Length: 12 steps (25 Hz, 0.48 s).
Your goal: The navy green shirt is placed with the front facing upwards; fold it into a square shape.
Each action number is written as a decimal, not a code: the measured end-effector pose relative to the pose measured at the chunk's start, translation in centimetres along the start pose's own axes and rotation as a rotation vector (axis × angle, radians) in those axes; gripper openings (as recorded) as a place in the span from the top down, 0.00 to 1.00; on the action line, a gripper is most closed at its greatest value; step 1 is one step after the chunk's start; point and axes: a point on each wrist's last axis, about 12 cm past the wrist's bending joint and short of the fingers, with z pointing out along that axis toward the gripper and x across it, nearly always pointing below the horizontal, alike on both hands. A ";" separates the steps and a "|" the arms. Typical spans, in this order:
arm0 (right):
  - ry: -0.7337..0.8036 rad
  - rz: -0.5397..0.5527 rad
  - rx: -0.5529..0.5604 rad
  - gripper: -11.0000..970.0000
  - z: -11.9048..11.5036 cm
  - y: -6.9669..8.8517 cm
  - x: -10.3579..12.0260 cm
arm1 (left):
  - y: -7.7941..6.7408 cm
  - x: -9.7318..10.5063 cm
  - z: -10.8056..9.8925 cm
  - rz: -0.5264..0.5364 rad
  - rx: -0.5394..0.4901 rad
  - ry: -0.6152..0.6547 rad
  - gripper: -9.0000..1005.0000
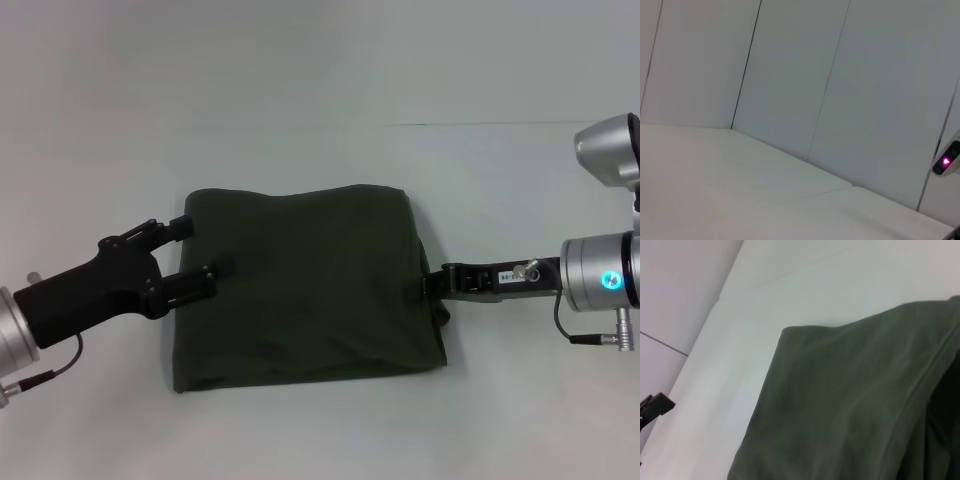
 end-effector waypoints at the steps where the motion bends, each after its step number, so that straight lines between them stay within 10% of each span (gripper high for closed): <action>1: 0.000 0.000 0.000 0.92 0.0 0.0 0.0 | 0.0 0.0 0.0 0.000 0.001 0.000 0.13; 12: -0.042 -0.001 -0.012 0.95 -1.0 -0.6 -0.1 | 0.0 -0.1 0.1 0.001 0.003 -0.003 0.13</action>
